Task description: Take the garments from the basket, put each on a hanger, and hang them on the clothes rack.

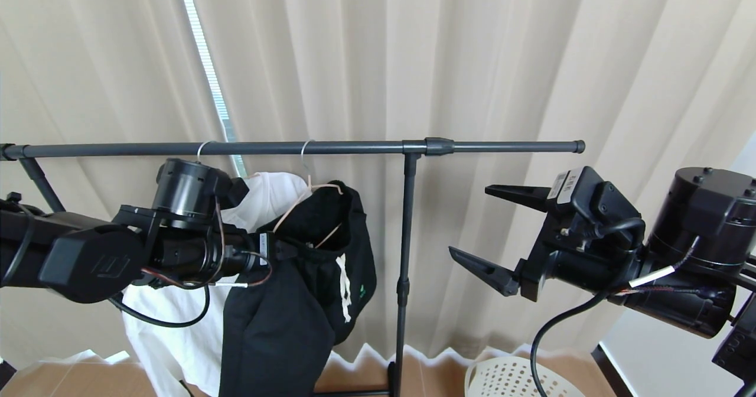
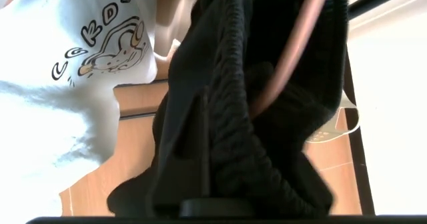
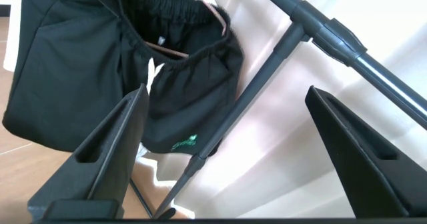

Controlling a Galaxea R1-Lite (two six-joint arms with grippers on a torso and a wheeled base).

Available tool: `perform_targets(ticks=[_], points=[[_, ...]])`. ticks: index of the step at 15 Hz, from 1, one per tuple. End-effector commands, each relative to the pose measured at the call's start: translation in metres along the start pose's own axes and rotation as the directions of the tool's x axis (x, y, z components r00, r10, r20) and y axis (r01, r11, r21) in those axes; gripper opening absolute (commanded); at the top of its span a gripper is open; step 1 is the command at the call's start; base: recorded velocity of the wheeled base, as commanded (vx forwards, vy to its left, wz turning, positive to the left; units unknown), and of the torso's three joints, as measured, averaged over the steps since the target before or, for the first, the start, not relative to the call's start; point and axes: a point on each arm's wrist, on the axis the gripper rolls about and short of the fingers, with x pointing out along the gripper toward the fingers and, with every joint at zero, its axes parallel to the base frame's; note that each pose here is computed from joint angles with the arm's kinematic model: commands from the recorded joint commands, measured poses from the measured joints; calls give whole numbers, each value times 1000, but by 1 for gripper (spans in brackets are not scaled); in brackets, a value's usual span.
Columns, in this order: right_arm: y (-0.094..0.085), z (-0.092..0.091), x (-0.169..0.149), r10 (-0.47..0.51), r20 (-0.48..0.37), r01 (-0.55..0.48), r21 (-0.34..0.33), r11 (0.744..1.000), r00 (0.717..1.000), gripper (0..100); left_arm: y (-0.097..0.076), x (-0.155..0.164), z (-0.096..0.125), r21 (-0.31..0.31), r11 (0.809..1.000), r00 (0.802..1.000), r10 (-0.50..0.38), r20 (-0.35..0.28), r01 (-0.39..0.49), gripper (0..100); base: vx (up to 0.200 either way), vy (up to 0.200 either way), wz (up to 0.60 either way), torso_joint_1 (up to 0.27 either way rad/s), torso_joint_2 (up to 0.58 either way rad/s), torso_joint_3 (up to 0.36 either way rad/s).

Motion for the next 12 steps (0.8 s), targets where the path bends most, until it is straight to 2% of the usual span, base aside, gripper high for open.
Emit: perform_targets(ticks=[1, 5, 7, 8, 10, 12], points=[[0, 0, 0, 0, 2, 0, -1, 1000, 1000, 100, -7, -28, -6, 29, 999, 999, -29, 37, 28, 100, 0, 0, 0, 0, 0, 0], [0, 3, -3, -9, 11, 9, -3, 1000, 1000, 100, -14, -79, -23, 87, 994, 994, -74, 75, 68, 100, 0, 0, 0, 0, 0, 0], [3, 14, -11, -50, 34, 49, 33, 998, 998, 100, -16, -103, -34, 102, 993, 993, -68, 91, 59, 100, 0, 0, 0, 0, 0, 0], [6, 23, -19, -75, 56, 71, 68, 995, 996, 100, -14, -120, -41, 107, 993, 991, -61, 120, 48, 100, 0, 0, 0, 0, 0, 0], [6, 31, -29, -117, 76, 111, 75, 991, 990, 100, -10, -143, -53, 111, 992, 987, -69, 143, 53, 100, 0, 0, 0, 0, 0, 0], [9, 30, -40, -134, 77, 128, 76, 989, 988, 100, -5, -156, -65, 119, 991, 986, -73, 150, 55, 100, 0, 0, 0, 0, 0, 0]])
